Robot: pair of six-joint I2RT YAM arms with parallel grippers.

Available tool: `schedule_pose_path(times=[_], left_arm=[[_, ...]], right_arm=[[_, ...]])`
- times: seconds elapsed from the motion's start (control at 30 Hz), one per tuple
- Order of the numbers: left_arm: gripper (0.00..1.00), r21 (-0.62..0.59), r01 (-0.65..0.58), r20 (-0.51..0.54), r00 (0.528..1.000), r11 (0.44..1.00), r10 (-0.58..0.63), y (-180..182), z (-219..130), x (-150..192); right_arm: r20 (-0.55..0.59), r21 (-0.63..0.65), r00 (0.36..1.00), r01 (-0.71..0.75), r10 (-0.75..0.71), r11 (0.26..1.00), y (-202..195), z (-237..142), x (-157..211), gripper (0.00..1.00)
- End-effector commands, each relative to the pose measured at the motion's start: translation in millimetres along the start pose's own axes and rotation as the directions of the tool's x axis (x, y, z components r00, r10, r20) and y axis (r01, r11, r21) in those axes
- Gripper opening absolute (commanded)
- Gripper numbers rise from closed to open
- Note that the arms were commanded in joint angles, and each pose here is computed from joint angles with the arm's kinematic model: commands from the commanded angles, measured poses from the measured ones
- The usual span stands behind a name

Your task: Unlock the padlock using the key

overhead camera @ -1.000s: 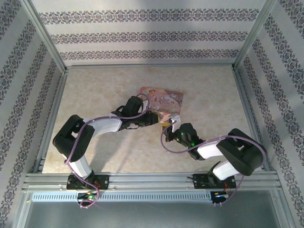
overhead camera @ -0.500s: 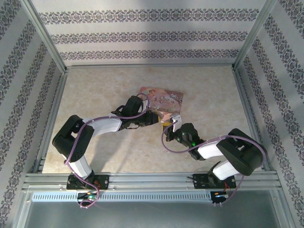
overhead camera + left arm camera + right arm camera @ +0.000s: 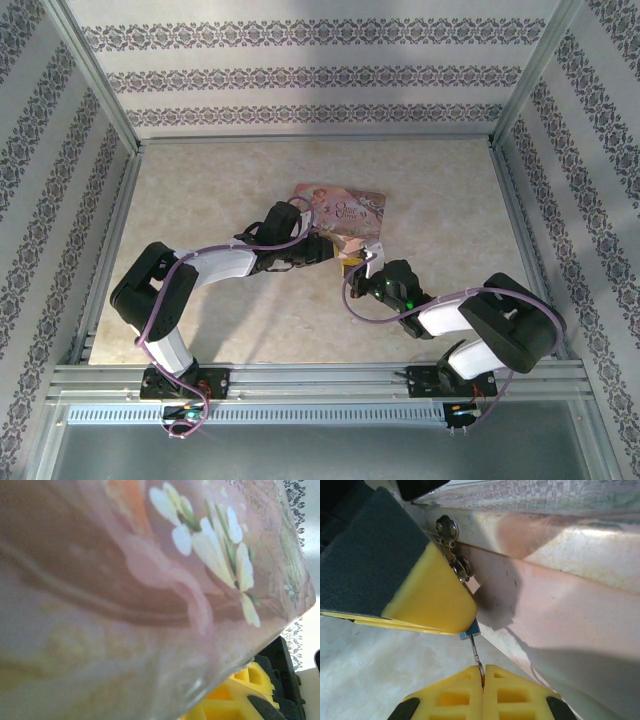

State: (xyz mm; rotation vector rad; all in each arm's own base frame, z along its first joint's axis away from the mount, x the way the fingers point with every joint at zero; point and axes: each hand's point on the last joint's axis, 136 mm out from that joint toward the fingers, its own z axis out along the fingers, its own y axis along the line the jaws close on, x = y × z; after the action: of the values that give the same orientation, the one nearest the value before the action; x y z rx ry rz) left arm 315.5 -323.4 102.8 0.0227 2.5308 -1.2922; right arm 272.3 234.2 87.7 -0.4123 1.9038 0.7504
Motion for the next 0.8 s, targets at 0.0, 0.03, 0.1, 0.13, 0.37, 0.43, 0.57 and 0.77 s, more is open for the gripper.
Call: schedule_pose_path(times=[0.0, 0.03, 0.1, 0.13, 0.37, 0.43, 0.57, 0.77], left_arm=[[0.21, 0.109, -0.046, 0.011, 0.999, 0.993, 0.045, -39.1, -7.6, -5.3], [0.21, 0.110, -0.047, 0.011, 0.999, 0.993, 0.046, -39.1, -7.6, -5.3], [0.21, 0.110, -0.046, 0.011, 0.999, 0.993, 0.045, -39.1, -7.3, -5.2], [0.21, 0.114, -0.045, 0.011, 0.999, 0.993, 0.044, -39.8, -7.4, -5.3], [0.21, 0.123, -0.045, 0.006, 0.999, 0.991, 0.045, -42.7, -7.7, -5.5], [0.21, 0.124, -0.045, 0.005, 0.999, 0.991, 0.045, -42.7, -7.8, -5.2], [0.21, 0.124, -0.045, 0.006, 0.999, 0.991, 0.045, -42.8, -8.1, -5.1], [0.21, 0.119, -0.044, 0.004, 0.999, 0.992, 0.044, -40.7, -7.8, -4.2]], right_arm=[[0.077, -0.028, 0.997, 0.002, 0.001, 1.000, 6.3, -4.8, -19.8, 0.00], [0.077, -0.027, 0.997, 0.001, 0.001, 1.000, 6.0, -5.2, -19.7, 0.00], [0.075, -0.030, 0.997, 0.001, 0.002, 1.000, 6.3, -4.8, -19.4, 0.00], [0.073, -0.031, 0.997, 0.001, 0.002, 1.000, 6.6, -4.0, -19.0, 0.00], [0.076, -0.044, 0.997, 0.000, 0.004, 0.999, 8.6, 5.6, -22.1, 0.00], [0.083, -0.051, 0.997, -0.002, 0.006, 0.999, 9.8, 8.8, -24.8, 0.00], [0.092, -0.071, 0.996, -0.008, 0.015, 0.997, 12.8, 14.7, -27.6, 0.00], [0.112, -0.109, 0.993, -0.014, 0.027, 0.994, 19.2, 21.9, -34.3, 0.00]])
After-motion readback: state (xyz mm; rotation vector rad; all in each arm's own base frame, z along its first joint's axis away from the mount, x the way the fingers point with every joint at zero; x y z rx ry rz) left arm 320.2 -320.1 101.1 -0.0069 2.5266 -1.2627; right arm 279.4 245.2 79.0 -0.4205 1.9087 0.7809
